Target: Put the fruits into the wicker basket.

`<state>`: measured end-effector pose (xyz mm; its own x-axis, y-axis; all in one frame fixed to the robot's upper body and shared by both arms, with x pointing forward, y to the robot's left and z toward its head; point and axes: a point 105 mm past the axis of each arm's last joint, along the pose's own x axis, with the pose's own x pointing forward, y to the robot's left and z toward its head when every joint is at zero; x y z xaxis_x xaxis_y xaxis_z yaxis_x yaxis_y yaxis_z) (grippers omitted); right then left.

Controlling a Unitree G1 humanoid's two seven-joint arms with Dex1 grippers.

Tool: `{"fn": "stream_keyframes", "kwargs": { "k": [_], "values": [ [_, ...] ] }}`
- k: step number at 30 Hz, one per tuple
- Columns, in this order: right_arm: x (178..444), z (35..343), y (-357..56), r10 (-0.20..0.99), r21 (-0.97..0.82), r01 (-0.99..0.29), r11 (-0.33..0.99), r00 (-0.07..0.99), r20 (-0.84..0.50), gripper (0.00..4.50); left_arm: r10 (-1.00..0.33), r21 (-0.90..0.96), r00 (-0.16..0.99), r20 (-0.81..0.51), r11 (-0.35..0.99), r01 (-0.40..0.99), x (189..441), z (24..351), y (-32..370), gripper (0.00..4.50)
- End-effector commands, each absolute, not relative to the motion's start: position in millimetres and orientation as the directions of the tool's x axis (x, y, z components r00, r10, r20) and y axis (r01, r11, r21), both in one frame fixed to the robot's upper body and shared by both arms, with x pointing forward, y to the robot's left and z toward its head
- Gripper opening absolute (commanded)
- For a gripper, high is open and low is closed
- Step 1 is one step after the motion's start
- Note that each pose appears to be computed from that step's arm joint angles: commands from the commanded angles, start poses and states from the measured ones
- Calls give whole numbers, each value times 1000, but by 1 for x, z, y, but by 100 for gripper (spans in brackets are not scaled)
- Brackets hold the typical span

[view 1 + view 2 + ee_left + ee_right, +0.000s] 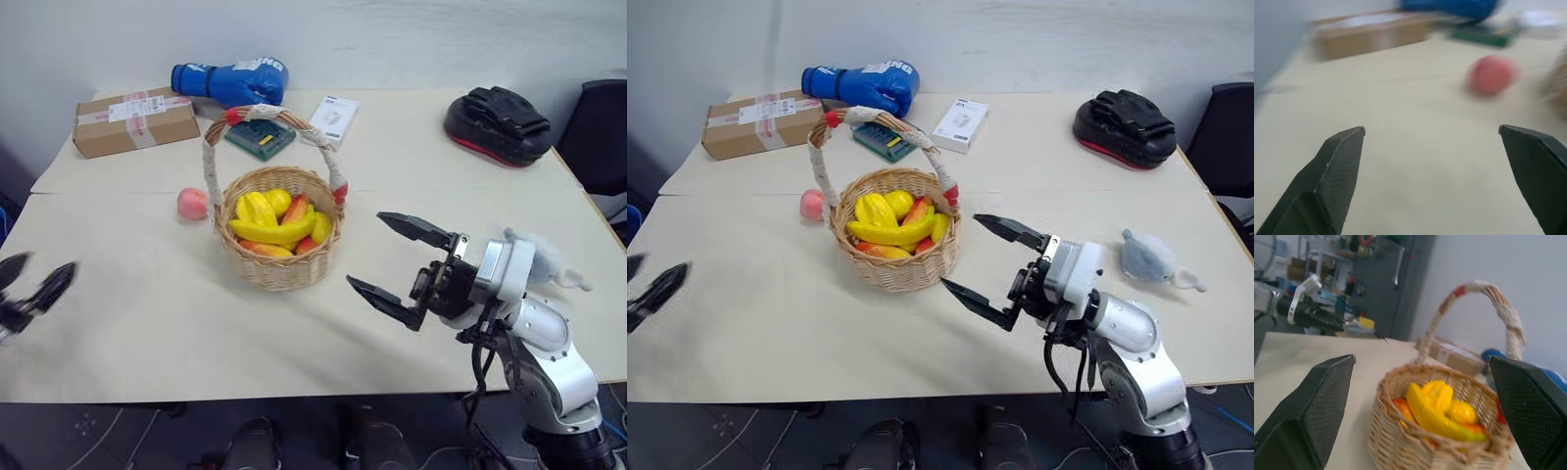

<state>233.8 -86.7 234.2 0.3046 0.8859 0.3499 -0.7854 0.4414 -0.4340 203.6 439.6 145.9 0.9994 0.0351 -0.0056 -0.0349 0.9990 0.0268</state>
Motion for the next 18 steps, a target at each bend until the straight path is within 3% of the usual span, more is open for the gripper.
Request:
{"fn": "stream_keyframes", "kwargs": {
  "k": [1, 6, 12, 18],
  "values": [
    [230, 245, -86, 887, -477, -763, 437, 278, 369, 450, 90, 52, 994, 59, 994, -93, 186, 159, 450, 445],
    [226, 243, -84, 893, -487, -762, 426, 269, 360, 450, -17, 15, 996, 83, 1000, 15, 209, 167, 427, 445],
    [231, 246, -86, 882, -497, -739, 454, 292, 371, 450, -315, 48, 948, 53, 949, 313, 312, 192, 347, 445],
    [236, 245, -92, 858, -496, -705, 507, 355, 372, 450, -381, 114, 924, 30, 920, 376, 390, 210, 305, 445]
  ]
}}
